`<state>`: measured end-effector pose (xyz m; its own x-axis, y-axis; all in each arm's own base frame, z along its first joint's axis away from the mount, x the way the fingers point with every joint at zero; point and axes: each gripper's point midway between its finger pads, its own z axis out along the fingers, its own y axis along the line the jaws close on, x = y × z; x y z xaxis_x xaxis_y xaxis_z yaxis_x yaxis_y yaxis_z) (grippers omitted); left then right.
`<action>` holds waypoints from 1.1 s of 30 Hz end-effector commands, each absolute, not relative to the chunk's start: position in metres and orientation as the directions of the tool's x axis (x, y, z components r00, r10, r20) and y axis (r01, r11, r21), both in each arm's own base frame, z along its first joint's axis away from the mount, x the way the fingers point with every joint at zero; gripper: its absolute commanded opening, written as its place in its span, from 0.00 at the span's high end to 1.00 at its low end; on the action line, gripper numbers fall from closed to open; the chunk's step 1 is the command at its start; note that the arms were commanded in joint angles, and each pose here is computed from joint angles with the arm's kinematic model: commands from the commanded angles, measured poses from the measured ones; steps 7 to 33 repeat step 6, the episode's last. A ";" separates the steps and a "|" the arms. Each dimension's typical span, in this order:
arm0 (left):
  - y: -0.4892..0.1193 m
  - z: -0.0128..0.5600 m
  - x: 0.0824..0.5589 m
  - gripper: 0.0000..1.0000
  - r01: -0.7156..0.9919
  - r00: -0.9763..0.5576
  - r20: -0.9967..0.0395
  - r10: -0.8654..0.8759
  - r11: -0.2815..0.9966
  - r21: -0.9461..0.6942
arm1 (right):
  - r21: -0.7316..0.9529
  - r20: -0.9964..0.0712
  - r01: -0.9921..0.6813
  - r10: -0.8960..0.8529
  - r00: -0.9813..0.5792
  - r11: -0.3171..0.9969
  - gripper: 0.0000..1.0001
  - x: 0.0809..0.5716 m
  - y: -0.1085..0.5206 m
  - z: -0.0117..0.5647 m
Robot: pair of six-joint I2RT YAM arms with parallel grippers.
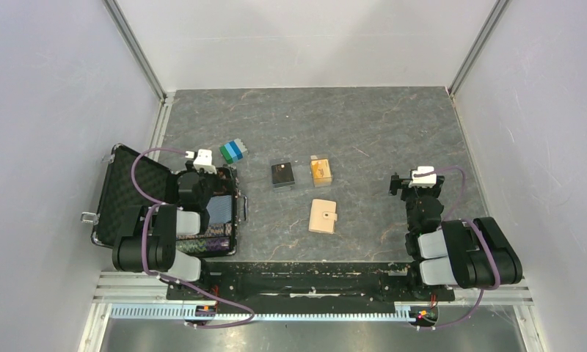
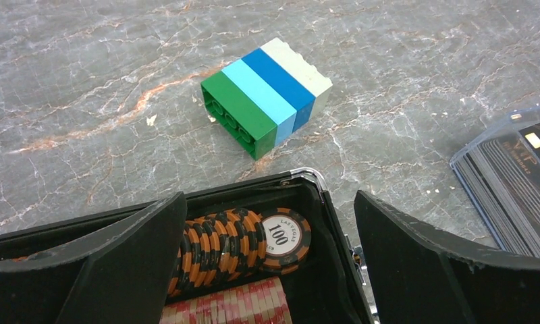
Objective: Put the credit cards into the card holder
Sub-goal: Reset both arms
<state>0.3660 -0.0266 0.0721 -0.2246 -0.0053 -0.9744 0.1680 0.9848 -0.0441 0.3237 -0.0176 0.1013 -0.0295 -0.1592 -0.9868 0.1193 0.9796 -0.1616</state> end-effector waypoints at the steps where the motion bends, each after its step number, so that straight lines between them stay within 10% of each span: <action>1: -0.027 0.093 0.373 0.00 0.183 -0.128 -0.991 0.036 0.983 0.012 | -0.171 -0.984 0.131 -0.163 -0.067 0.976 0.02 0.299 -0.023 0.083; 33: -0.027 0.091 0.375 0.00 0.181 -0.139 -0.990 0.034 0.984 0.008 | -0.171 -0.984 0.130 -0.163 -0.067 0.977 0.02 0.299 -0.022 0.083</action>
